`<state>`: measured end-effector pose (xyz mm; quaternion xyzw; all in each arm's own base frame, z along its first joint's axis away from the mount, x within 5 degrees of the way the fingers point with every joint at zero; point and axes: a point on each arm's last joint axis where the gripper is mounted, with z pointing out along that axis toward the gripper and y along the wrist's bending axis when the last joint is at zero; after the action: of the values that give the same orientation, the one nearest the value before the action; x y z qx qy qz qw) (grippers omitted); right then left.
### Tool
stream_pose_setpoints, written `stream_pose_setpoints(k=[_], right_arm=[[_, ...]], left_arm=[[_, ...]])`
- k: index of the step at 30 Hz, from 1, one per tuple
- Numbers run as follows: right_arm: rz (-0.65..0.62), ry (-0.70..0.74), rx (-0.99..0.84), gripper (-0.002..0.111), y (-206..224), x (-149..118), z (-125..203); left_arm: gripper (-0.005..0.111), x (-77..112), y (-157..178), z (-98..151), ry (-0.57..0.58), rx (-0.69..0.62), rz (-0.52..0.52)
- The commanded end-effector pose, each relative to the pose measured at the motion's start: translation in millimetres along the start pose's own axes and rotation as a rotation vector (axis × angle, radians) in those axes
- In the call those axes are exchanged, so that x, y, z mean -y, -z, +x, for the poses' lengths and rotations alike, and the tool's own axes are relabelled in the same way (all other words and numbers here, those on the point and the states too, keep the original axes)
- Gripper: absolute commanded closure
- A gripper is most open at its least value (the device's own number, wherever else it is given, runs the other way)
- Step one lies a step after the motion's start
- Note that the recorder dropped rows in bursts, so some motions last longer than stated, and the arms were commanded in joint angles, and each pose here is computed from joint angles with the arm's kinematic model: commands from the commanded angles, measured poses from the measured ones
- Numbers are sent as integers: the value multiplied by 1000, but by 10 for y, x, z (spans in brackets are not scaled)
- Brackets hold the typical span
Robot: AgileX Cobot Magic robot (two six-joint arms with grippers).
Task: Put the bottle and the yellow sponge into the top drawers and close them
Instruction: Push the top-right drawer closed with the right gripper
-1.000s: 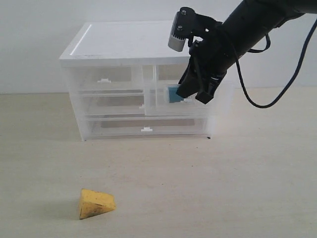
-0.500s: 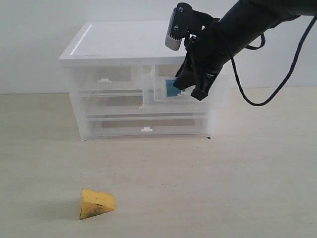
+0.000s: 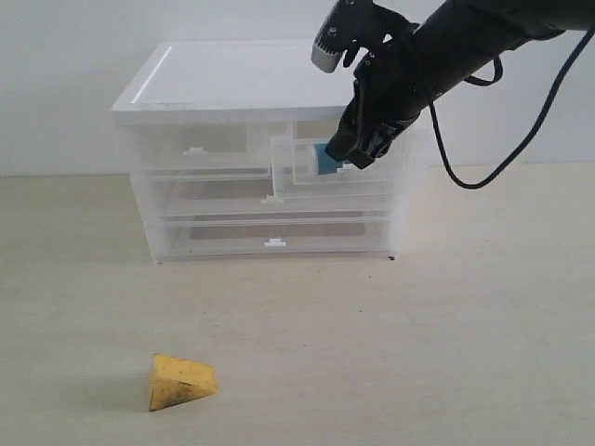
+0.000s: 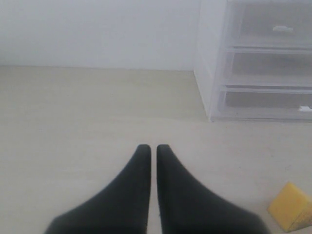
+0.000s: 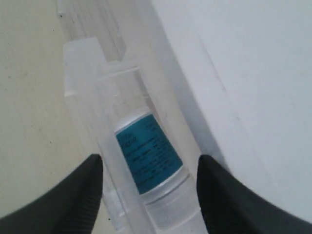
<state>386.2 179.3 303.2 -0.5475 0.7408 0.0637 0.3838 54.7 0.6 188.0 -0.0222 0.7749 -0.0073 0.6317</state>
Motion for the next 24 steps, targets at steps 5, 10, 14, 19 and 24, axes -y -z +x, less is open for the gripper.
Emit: stream_pose_setpoints(k=[5, 10, 14, 19, 24], right_arm=[[-113, -159, -31, 54, 544, -149, -125], [-280, -203, -146, 76, 483, -287, -14], [-270, -220, -156, 108, 360, -259, 28], [-180, -262, -114, 108, 234, -163, 27], [-126, -267, -113, 108, 85, -89, 84]], left_arm=[[102, -1, -1, 11, 4, 0, -2], [102, -1, -1, 11, 4, 0, -2], [102, -1, -1, 11, 4, 0, -2], [102, -1, -1, 11, 4, 0, -2], [102, -1, -1, 11, 4, 0, -2]])
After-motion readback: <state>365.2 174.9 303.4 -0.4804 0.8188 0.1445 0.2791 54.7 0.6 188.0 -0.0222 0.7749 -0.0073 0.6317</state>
